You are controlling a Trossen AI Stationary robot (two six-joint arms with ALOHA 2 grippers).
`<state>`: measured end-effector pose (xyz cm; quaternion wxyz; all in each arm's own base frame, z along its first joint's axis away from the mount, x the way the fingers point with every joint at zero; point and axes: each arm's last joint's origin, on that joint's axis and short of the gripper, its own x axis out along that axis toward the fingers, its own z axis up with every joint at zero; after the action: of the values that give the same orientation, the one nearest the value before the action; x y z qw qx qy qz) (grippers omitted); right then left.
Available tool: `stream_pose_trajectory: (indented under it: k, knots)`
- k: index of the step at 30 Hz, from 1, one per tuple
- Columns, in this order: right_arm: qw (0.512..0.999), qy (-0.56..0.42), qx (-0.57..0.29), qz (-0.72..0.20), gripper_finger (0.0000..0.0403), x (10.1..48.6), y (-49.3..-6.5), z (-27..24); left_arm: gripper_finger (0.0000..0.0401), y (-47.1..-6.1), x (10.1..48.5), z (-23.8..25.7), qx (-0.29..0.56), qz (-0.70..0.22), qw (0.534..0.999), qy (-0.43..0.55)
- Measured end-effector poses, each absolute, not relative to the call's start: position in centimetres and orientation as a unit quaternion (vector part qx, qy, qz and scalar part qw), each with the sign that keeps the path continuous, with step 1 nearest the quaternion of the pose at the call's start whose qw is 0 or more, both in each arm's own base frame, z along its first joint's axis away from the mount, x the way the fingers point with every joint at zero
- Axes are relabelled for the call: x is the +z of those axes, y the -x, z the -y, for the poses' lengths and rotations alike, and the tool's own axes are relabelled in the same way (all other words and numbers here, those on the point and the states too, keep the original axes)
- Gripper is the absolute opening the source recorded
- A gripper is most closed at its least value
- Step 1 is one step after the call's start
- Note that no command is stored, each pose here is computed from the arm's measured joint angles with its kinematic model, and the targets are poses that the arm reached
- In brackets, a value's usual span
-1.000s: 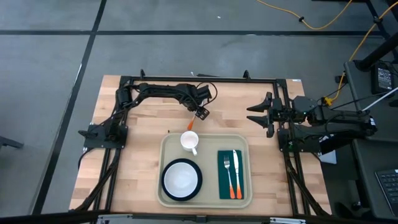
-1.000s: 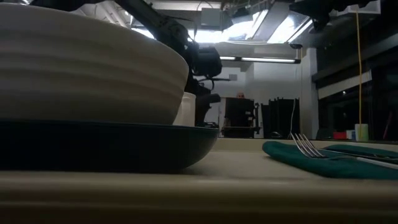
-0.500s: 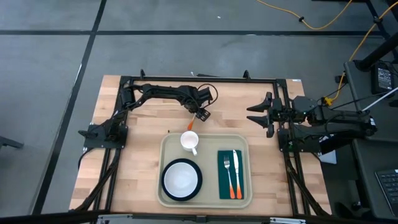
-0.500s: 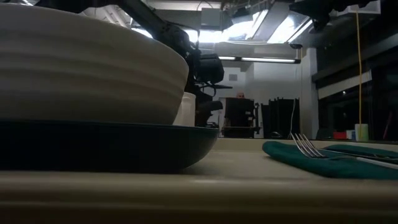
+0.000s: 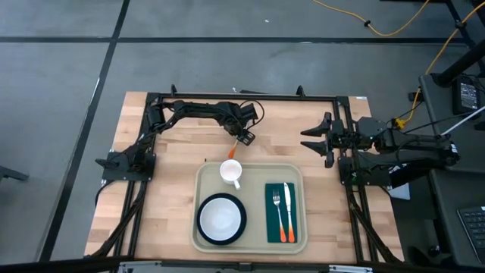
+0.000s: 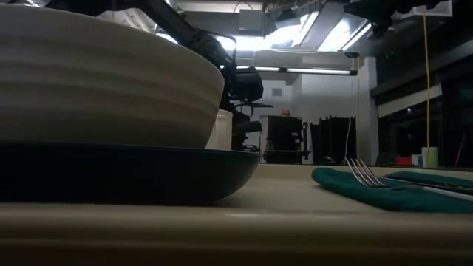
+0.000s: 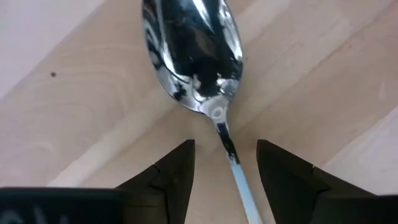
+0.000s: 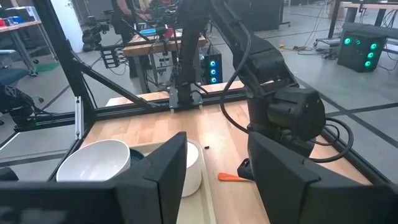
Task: Set up tray
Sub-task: Put the orange spoon on the dark green napkin to the left of the orange fork
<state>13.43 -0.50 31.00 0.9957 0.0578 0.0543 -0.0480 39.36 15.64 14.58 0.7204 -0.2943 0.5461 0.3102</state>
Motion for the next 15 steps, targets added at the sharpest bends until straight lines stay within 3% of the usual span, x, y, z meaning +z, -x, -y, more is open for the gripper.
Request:
stream_pose_trajectory:
  k: [15]
  knots:
    - [0.996, -0.049, -0.048, -0.054, 0.0177, 31.01, -13.43, 0.5, 0.0125, -39.32, 14.1, -15.54, 0.308, -0.558, 0.711, 0.296]
